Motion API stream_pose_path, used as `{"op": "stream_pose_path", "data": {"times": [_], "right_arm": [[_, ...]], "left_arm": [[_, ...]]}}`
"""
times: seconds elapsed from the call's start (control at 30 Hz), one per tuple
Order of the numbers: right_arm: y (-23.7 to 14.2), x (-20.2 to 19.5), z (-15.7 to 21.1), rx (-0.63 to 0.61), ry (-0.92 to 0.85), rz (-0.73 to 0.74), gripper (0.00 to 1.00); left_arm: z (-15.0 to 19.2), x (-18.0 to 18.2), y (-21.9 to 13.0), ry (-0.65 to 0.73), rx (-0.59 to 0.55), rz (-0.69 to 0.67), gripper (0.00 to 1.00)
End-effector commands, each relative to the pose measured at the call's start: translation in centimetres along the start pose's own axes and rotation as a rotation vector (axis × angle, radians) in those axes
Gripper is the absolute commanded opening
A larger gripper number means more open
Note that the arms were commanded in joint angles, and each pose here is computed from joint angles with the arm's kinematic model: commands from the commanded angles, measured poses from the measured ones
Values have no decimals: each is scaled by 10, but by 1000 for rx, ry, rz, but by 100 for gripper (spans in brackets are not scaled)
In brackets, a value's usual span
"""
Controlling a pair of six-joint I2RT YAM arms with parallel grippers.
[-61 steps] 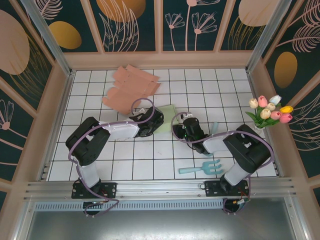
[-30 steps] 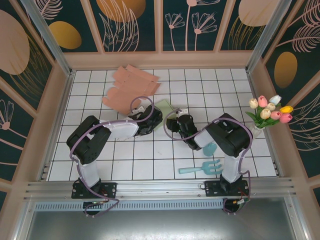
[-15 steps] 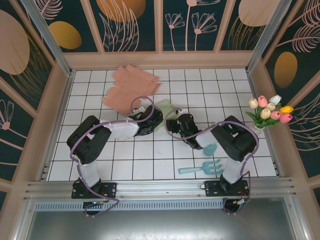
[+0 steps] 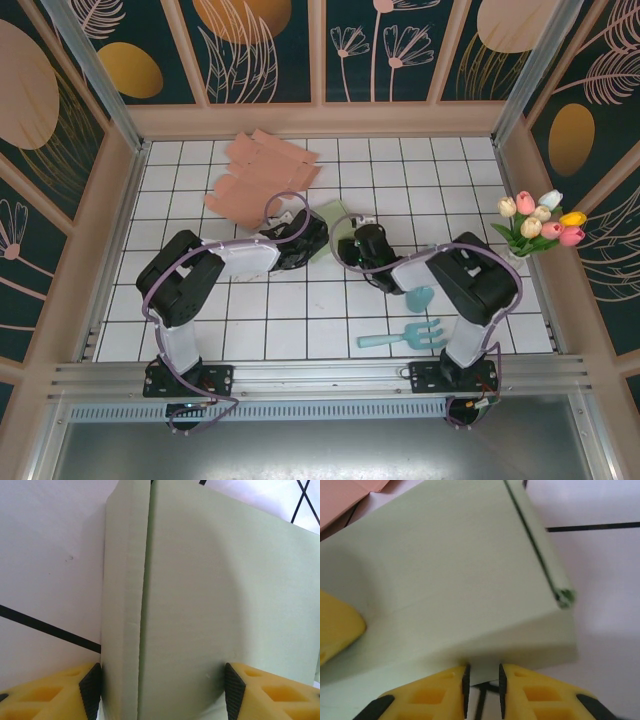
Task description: Fold the paper box
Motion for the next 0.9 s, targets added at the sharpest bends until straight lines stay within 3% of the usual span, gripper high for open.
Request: {"op": "stream_pose_path", "data": {"times": [0.0, 0.23, 0.37, 0.6, 0.8, 0.87], "right_arm": [[16, 21, 3, 18, 6, -86, 25], [11, 49, -4, -8, 73, -224, 27], [-5, 33, -7, -6, 112, -165, 26], [-34, -10, -23, 32, 164, -50, 23], [-24, -26, -28, 162, 208, -27, 0], [-15, -24, -26, 194, 214, -38, 0]], "left_arm": [[63, 52, 12, 98, 260, -179, 63], [73, 24, 2, 164, 277, -115, 64], [50, 21, -21, 170, 181, -129, 66], [2, -8, -76, 223, 24, -2, 71], [-49, -32, -97, 423, -155, 192, 71], [-61, -34, -89, 497, -175, 296, 77]]}}
Point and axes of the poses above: each hand's point on the last joint's axis, 136 mm out from that joint toward the fingers, its own y axis out along the fingers, its own x axis along the line the jaws close on, z = x × y, the point moved 4 cm from there along -y, back along the fingers, and after that the axes turned 14 degrees about y, right-handed, at the moved point
